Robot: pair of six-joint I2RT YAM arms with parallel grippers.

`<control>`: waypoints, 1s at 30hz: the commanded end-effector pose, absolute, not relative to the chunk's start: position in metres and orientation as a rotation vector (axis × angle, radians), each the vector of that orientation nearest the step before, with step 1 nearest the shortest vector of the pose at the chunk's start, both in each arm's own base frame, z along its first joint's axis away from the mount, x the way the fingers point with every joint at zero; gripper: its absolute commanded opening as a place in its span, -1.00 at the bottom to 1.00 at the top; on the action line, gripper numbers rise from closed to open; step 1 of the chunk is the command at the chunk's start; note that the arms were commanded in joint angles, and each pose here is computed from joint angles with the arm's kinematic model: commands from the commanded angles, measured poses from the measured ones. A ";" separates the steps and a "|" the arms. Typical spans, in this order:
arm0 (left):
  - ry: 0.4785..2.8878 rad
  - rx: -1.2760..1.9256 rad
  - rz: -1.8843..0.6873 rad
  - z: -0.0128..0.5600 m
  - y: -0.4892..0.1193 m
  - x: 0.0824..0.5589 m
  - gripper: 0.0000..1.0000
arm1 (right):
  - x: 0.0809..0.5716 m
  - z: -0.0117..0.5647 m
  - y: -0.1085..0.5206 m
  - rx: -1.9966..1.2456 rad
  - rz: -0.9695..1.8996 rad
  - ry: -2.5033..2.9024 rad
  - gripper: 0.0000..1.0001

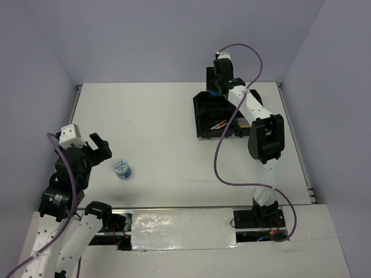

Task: Sort the stationery into containers
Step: Place the stationery in the storage box.

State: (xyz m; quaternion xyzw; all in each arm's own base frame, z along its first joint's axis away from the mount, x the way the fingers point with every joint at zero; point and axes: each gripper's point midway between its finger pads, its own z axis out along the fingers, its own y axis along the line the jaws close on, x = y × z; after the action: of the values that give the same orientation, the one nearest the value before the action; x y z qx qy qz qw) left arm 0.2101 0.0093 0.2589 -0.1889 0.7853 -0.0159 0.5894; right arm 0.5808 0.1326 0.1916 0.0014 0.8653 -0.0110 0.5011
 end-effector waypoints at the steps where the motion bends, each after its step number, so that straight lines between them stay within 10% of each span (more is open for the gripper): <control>1: 1.798 -0.422 -0.050 0.267 0.007 0.217 0.99 | 0.590 0.213 0.127 0.011 -0.035 2.014 -1.00; 20: 1.802 -0.416 -0.055 0.266 0.006 0.217 0.99 | 0.556 0.160 0.103 0.056 -0.055 2.140 -0.87; 24: 1.799 -0.414 -0.056 0.267 0.006 0.216 0.99 | 0.556 0.153 0.104 0.054 -0.047 2.164 -0.52; 26: 1.798 -0.415 -0.058 0.267 0.006 0.216 0.99 | 0.555 0.154 0.105 0.055 -0.032 2.163 0.17; 30: 1.800 -0.412 -0.058 0.267 0.005 0.216 0.99 | 0.555 0.165 0.113 0.051 0.014 2.155 0.46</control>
State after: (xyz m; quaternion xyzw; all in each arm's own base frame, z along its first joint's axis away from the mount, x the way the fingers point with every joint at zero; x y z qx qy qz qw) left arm 0.2110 0.0065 0.2575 -0.1830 0.7888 -0.0204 0.5864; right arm 0.5435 0.1080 0.0970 0.0069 0.9120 -0.0233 0.4095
